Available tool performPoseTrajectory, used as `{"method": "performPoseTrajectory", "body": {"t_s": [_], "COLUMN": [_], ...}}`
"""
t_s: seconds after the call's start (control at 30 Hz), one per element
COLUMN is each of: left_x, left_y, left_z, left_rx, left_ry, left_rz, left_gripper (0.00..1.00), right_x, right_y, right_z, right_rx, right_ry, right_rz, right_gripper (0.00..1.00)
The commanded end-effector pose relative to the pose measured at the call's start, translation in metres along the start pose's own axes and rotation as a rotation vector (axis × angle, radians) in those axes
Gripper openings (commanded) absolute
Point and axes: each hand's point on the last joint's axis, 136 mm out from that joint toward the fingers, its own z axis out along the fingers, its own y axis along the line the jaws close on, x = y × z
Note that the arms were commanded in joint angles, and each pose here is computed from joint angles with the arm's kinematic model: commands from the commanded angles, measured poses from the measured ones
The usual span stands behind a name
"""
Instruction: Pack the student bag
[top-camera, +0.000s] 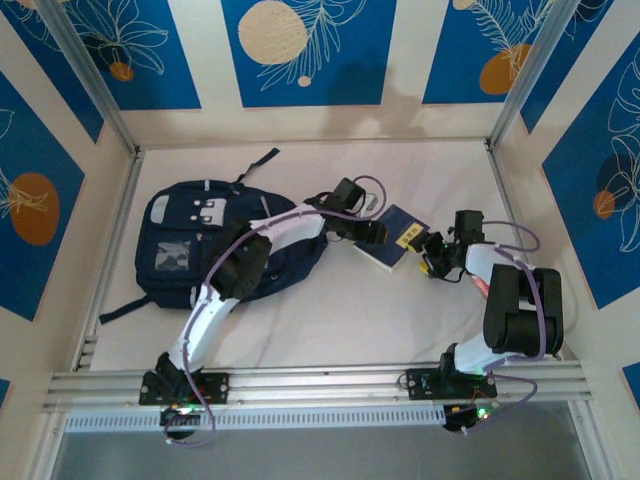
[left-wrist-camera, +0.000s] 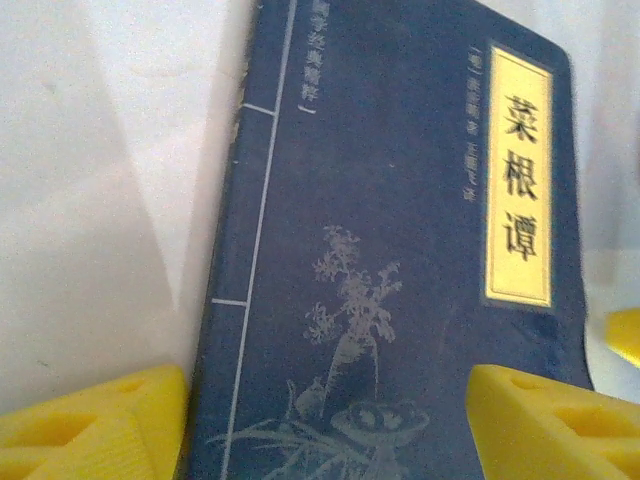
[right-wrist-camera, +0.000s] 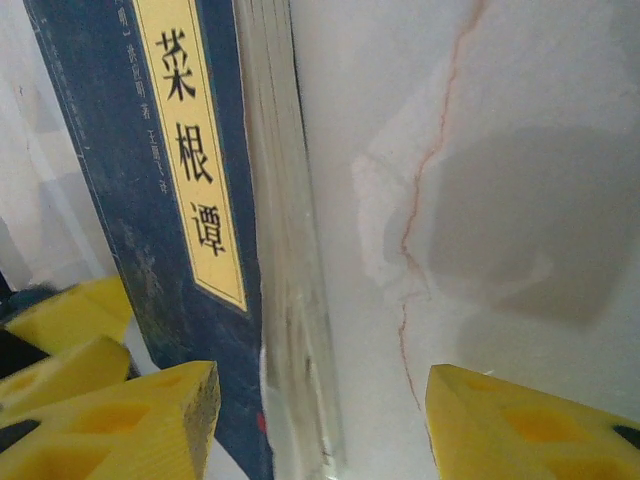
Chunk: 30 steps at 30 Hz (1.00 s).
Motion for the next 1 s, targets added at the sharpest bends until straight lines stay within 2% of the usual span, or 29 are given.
{"method": "performPoseTrajectory", "body": {"t_s": [0.0, 0.13, 0.3, 0.43, 0.73, 0.97], "left_x": [0.032, 0.040, 0.037, 0.040, 0.041, 0.053], "left_y": [-0.034, -0.049, -0.033, -0.029, -0.030, -0.031], "left_z": [-0.005, -0.016, -0.011, 0.005, 0.009, -0.007], "left_rx": [0.163, 0.228, 0.126, 0.133, 0.134, 0.113], "left_ry": [0.083, 0.073, 0.080, 0.109, 0.110, 0.129], "left_rz": [-0.089, -0.117, -0.088, -0.111, -0.116, -0.106], "left_gripper": [0.70, 0.67, 0.67, 0.66, 0.64, 0.62], "right_x": [-0.003, -0.009, -0.014, -0.014, 0.007, 0.031], "right_y": [0.009, 0.005, 0.009, 0.008, 0.018, 0.043], "right_z": [0.001, 0.005, 0.011, 0.015, 0.025, 0.007], "right_rx": [-0.023, -0.003, -0.027, -0.036, -0.009, -0.093], "right_ry": [0.019, 0.022, 0.071, 0.085, 0.150, 0.171], "right_rz": [-0.019, -0.010, 0.003, 0.000, -0.104, -0.153], "right_gripper": [0.58, 0.59, 0.59, 0.59, 0.58, 0.57]}}
